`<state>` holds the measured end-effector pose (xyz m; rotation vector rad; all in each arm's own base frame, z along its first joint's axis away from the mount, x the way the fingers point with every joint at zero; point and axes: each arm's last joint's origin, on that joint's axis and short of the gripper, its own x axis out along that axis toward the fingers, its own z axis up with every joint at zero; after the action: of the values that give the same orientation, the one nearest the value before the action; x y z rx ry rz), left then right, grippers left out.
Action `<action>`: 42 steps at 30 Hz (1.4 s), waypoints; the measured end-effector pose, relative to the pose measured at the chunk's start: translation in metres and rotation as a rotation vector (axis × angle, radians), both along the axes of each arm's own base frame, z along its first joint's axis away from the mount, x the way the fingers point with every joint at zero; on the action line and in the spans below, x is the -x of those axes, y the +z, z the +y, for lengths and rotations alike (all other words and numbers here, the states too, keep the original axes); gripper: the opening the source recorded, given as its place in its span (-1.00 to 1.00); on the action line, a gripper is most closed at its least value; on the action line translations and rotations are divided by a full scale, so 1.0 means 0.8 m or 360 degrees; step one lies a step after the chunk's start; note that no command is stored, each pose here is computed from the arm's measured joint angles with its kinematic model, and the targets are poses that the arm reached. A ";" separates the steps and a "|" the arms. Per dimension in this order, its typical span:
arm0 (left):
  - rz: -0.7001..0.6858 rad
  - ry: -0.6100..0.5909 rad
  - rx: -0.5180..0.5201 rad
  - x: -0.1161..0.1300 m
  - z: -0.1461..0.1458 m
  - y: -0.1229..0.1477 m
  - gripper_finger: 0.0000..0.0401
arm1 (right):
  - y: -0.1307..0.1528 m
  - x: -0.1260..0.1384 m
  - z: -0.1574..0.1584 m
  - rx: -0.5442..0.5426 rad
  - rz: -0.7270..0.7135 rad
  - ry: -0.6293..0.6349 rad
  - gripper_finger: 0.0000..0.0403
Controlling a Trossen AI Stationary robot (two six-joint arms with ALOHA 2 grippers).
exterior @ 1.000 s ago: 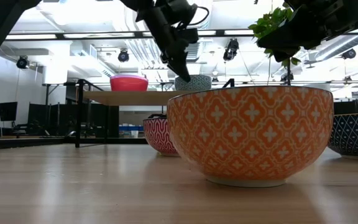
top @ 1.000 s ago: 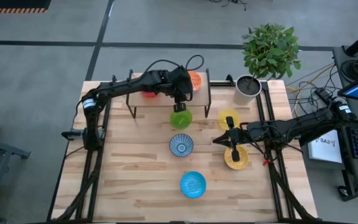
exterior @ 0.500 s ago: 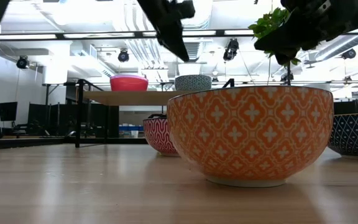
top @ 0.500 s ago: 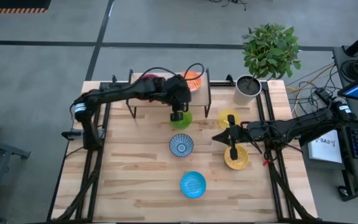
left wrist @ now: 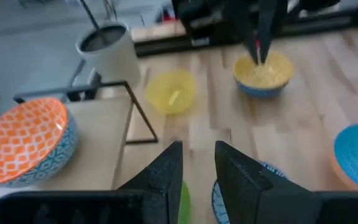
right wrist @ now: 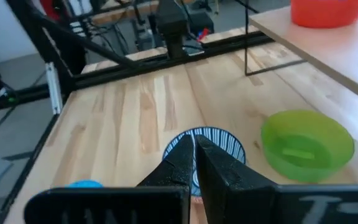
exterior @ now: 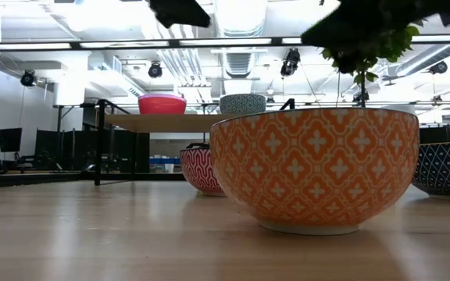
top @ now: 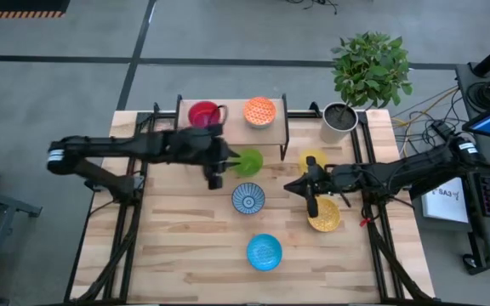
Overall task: Place and stack bowls onto a shelf
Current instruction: Stack the transparent yellow bowl on top of the transparent violet bowl on the shelf
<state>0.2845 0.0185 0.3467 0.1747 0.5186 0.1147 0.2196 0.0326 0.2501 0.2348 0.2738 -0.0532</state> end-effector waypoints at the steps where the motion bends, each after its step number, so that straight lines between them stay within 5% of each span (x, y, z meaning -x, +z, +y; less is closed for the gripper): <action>1: -0.0051 0.0013 -0.0015 0.008 -0.002 -0.001 -0.62 | 0.005 -0.005 0.001 -0.0023 0.0038 -0.0011 -0.95; 11: -0.0309 0.0406 -0.0122 0.090 0.000 -0.006 -0.62 | 0.028 -0.049 0.008 -0.0368 0.0744 -0.0290 -0.95; 22: -0.0355 0.0441 -0.0096 0.128 -0.001 -0.024 -0.62 | 0.010 -0.052 0.004 -0.0504 0.1486 -0.0859 -0.95; 28: -0.0354 0.0481 -0.0129 0.131 0.000 -0.043 -0.62 | -0.004 -0.057 -0.020 -0.0488 0.1574 -0.1022 -0.85; 33: -0.0395 0.0758 -0.0247 0.138 0.006 -0.037 -0.62 | -0.009 -0.060 -0.047 -0.0485 0.1620 -0.1061 -0.57; 42: -0.0346 0.0764 -0.0281 0.142 0.006 -0.039 -0.62 | -0.030 -0.051 -0.084 -0.0507 0.1703 -0.1180 -0.20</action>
<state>0.1708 0.0231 0.3158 0.2044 0.3245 0.6420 0.2603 -0.0348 0.2262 0.6074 1.2549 -0.8908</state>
